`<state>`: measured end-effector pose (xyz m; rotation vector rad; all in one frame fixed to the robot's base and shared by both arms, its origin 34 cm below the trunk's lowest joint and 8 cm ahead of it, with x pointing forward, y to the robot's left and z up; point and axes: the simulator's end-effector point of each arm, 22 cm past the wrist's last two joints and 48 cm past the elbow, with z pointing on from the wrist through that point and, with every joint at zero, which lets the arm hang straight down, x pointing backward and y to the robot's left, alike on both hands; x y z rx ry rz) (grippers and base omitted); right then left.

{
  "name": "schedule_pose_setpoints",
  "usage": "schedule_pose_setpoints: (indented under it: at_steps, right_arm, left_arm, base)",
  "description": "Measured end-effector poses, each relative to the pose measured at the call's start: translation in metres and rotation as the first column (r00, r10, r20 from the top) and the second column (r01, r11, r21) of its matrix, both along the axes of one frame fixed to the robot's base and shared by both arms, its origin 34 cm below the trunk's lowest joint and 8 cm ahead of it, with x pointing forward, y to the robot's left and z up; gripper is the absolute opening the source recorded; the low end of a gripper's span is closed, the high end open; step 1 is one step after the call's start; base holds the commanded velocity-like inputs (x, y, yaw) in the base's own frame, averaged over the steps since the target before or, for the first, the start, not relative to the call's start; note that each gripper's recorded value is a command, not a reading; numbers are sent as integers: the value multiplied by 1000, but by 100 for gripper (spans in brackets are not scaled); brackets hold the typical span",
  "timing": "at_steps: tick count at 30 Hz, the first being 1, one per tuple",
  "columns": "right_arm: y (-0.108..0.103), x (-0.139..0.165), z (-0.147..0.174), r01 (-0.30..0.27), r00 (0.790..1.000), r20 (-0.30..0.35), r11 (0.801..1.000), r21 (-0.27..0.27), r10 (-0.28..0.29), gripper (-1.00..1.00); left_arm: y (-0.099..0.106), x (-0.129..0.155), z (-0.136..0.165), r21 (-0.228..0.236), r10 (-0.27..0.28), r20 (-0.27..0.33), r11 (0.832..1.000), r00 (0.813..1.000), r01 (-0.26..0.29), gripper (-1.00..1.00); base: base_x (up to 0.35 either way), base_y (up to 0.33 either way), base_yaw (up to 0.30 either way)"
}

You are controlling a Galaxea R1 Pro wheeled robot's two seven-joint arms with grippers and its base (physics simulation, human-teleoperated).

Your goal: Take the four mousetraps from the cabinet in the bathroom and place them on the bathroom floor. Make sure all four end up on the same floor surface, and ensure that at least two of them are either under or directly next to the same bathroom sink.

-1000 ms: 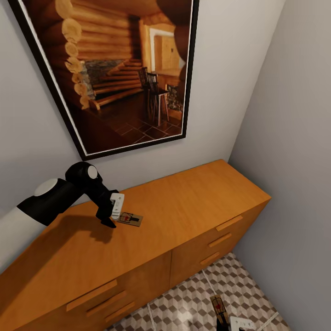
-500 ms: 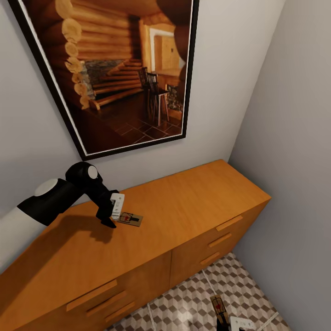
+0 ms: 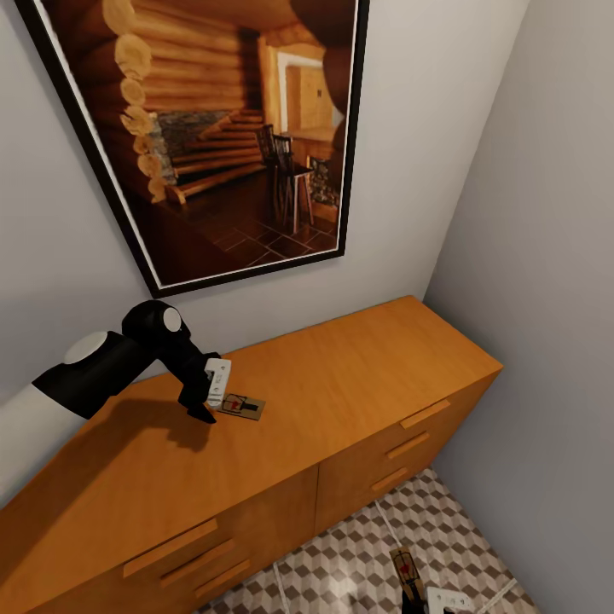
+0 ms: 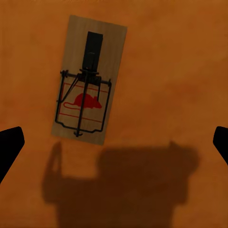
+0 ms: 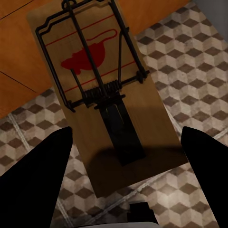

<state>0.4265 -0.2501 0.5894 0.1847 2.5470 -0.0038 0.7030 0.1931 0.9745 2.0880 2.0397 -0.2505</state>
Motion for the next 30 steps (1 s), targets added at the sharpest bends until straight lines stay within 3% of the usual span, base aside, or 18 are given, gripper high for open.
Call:
schedule_pose_setpoints:
  at_steps: [30]
  right_arm:
    - [0,-2,-2,0,1000,-5,1000,0,0,-100]
  left_arm:
    - [-1,0,-3,1,-2,-5,1000,1000,2,100]
  base:
    - [27,20,0]
